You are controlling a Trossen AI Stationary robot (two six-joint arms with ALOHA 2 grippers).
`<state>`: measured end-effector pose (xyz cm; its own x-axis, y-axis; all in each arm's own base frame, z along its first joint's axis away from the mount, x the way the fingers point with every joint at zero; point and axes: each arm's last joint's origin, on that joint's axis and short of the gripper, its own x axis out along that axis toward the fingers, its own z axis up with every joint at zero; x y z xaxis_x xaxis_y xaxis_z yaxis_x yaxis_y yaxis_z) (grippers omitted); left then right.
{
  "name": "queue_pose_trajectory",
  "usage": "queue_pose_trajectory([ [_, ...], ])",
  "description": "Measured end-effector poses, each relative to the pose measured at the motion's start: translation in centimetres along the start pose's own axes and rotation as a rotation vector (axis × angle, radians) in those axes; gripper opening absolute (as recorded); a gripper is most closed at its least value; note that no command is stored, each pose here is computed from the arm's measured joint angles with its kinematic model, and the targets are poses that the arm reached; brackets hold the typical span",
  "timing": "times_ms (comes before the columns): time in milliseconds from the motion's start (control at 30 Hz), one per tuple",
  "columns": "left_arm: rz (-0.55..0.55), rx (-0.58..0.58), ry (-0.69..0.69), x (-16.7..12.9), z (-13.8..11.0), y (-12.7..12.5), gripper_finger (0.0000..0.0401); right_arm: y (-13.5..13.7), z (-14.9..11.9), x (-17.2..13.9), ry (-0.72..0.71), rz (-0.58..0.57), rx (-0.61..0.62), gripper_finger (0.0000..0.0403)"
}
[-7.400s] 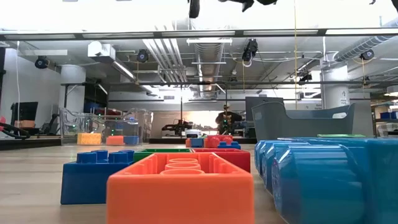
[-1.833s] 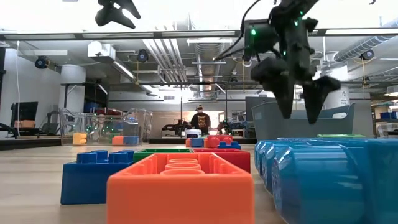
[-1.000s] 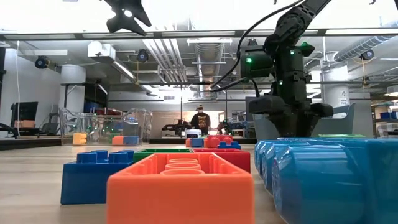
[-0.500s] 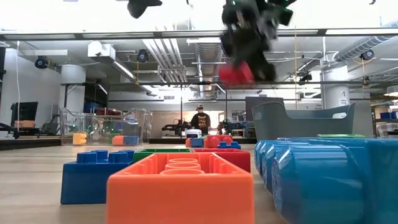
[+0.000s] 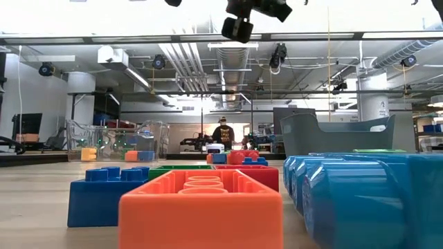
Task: Sort blocks by size
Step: Put the small red game piece into the transparent bin
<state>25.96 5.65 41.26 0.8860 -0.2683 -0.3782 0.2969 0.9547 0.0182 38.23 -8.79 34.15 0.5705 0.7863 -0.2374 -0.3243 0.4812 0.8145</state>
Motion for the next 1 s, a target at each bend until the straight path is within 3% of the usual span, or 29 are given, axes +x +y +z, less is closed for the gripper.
queue_pose_trajectory([
  [733, -0.145, -0.01, -0.009, 2.8, -0.5, 0.5, 0.0199, 0.4, 3.7, 0.4, -0.016, 0.061, -0.091, 0.0132],
  [1000, -0.148, -0.002, -0.013, 3.0, -0.4, 0.3, 0.0139, 0.4, 3.7, 0.4, -0.015, 0.063, -0.095, 0.0132],
])
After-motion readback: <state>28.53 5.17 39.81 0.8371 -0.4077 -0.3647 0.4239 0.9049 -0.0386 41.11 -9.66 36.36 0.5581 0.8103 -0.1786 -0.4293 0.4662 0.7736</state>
